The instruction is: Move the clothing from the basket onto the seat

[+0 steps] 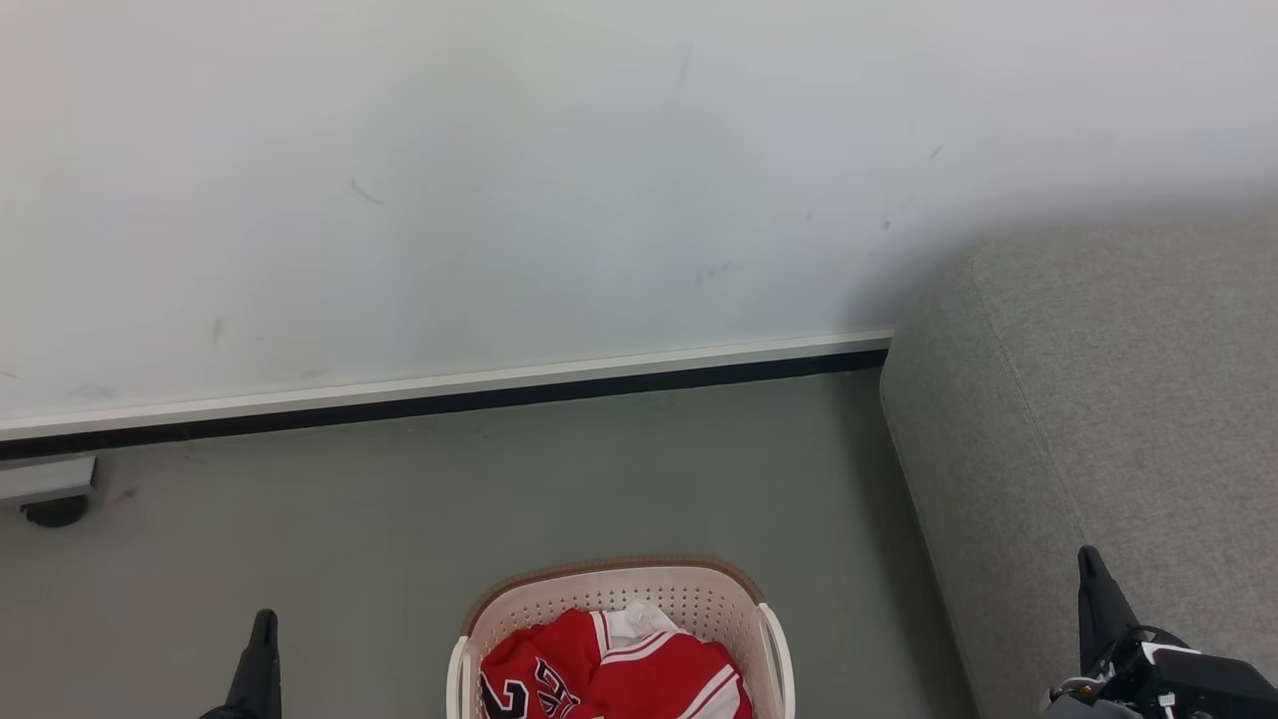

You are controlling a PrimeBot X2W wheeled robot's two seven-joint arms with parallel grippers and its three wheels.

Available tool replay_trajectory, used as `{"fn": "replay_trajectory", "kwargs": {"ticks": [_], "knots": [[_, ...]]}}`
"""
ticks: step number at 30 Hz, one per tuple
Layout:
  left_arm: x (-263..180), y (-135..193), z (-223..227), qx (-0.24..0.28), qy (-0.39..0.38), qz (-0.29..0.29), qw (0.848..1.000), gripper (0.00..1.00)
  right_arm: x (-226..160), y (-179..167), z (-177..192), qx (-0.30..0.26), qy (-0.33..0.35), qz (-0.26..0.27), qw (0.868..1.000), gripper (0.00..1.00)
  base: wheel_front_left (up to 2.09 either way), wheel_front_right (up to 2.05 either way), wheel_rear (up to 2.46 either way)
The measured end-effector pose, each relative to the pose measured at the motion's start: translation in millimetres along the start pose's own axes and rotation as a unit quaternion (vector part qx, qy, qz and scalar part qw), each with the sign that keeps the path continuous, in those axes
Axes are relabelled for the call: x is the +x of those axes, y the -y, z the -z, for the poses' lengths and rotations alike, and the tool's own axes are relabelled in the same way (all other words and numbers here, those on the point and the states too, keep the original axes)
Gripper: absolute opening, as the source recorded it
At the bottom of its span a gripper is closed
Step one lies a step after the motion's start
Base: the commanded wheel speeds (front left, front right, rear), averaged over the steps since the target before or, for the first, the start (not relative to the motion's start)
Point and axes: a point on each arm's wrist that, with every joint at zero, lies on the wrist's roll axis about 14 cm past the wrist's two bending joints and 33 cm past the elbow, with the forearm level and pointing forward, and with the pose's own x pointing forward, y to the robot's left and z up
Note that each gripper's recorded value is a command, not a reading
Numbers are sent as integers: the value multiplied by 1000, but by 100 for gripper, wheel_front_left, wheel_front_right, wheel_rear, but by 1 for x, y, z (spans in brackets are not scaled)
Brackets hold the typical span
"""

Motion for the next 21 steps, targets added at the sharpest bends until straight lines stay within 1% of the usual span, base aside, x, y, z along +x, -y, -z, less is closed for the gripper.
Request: {"fn": "replay_trajectory", "kwargs": {"ticks": [21], "knots": [[0, 0, 0, 0, 0, 0, 1000, 0, 0, 0, 0, 0, 0, 0, 1000, 0, 0, 0, 0]]}}
